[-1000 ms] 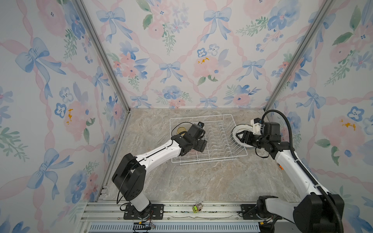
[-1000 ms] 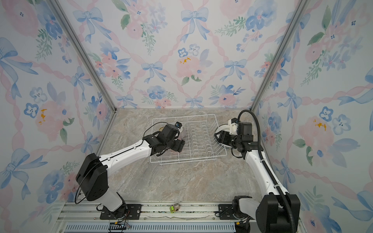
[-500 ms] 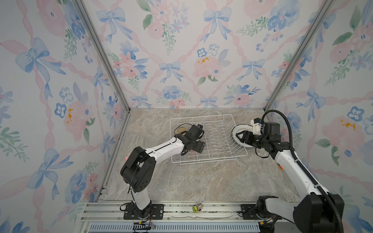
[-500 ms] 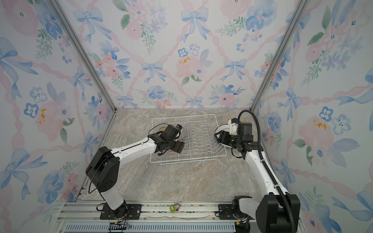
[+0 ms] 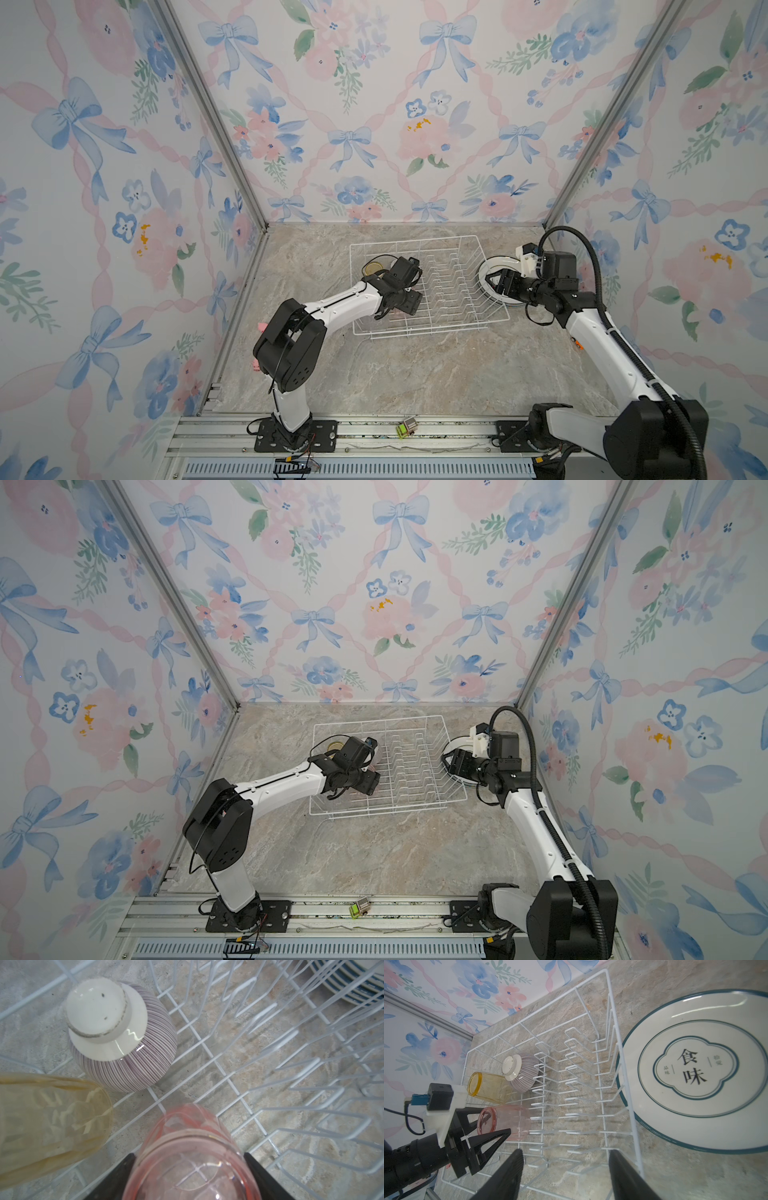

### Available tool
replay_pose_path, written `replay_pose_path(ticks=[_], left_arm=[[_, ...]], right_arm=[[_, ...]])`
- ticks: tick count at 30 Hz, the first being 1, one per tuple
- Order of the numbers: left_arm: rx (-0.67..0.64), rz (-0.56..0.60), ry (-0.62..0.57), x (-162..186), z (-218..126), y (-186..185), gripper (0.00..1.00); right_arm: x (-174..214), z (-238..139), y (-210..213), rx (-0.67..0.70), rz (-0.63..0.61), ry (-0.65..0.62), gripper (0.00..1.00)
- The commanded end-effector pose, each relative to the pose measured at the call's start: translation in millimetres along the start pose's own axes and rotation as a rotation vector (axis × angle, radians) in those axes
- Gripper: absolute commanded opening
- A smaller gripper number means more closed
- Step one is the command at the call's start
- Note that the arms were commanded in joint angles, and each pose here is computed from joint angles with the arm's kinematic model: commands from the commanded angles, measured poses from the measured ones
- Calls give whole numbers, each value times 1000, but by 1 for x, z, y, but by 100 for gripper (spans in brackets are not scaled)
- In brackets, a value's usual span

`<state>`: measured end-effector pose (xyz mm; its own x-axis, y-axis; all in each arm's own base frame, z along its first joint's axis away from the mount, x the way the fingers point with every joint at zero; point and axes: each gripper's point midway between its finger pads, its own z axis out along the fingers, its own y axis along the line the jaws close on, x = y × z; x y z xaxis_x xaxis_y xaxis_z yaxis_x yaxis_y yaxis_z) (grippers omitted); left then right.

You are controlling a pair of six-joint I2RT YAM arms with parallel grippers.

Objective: Unload the mixed dishes from the dish rack
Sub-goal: 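Close the left gripper on the pink glass's rim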

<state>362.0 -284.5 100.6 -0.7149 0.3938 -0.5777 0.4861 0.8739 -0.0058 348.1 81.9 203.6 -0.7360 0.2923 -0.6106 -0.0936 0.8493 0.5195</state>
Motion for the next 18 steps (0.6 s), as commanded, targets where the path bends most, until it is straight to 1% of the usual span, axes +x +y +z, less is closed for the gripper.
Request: replay_pose_path(ticks=[1, 4, 10, 14, 18], left_arm=[[33, -2, 34, 4, 5, -1, 69], [53, -11, 44, 6, 7, -2, 61], [76, -18, 39, 4, 4, -3, 48], [79, -22, 11, -4, -5, -3, 47], [93, -24, -33, -16, -21, -3, 46]], right_arm=[[2, 4, -2, -10, 13, 10, 68], [2, 4, -1, -12, 12, 10, 67], [3, 2, 1, -19, 10, 9, 68], [4, 0, 6, -47, 7, 15, 68], [6, 0, 23, -143, 3, 25, 67]])
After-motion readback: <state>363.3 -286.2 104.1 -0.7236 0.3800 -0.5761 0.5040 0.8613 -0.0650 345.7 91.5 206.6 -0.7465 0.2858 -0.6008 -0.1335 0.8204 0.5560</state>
